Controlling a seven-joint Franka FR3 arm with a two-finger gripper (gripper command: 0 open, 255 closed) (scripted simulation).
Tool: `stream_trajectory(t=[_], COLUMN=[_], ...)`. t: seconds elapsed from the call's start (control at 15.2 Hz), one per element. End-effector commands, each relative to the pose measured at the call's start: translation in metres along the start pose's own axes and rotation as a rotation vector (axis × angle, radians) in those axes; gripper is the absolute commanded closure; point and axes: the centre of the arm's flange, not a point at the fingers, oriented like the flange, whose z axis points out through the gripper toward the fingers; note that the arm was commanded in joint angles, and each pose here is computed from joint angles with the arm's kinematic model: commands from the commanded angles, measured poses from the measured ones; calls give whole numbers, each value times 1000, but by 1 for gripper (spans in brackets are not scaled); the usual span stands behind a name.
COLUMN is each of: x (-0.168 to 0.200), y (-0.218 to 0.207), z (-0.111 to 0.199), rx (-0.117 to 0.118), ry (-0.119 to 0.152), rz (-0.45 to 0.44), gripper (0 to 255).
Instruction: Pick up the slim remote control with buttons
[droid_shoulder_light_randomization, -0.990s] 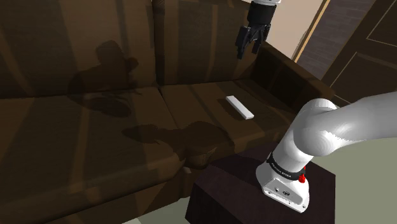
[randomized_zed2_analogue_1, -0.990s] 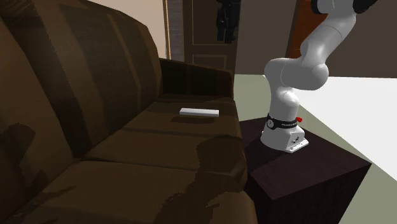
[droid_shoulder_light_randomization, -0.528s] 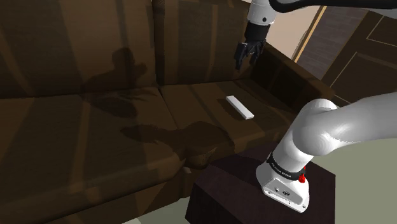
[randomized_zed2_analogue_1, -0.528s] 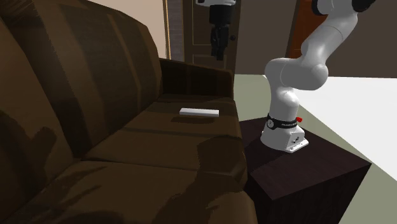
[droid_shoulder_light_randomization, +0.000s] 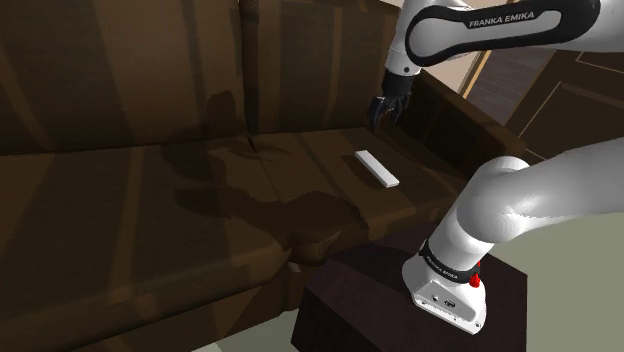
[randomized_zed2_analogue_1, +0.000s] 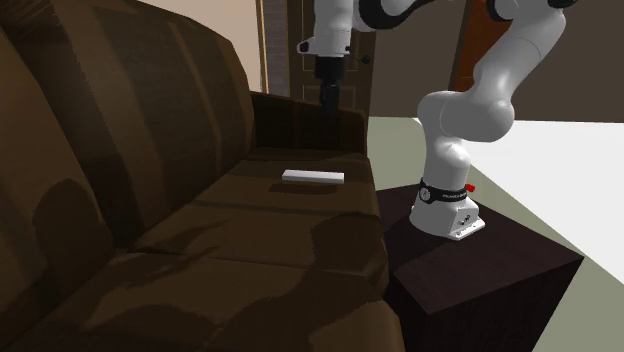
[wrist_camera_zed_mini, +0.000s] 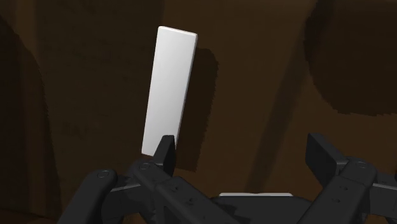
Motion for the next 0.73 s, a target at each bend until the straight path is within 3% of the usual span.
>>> stream_trajectory(t=[0.0,0.66], x=[5,27], y=[13,80], z=[22,136], rx=[5,28], ry=[-1,-14], rz=[8,51], gripper=[0,0])
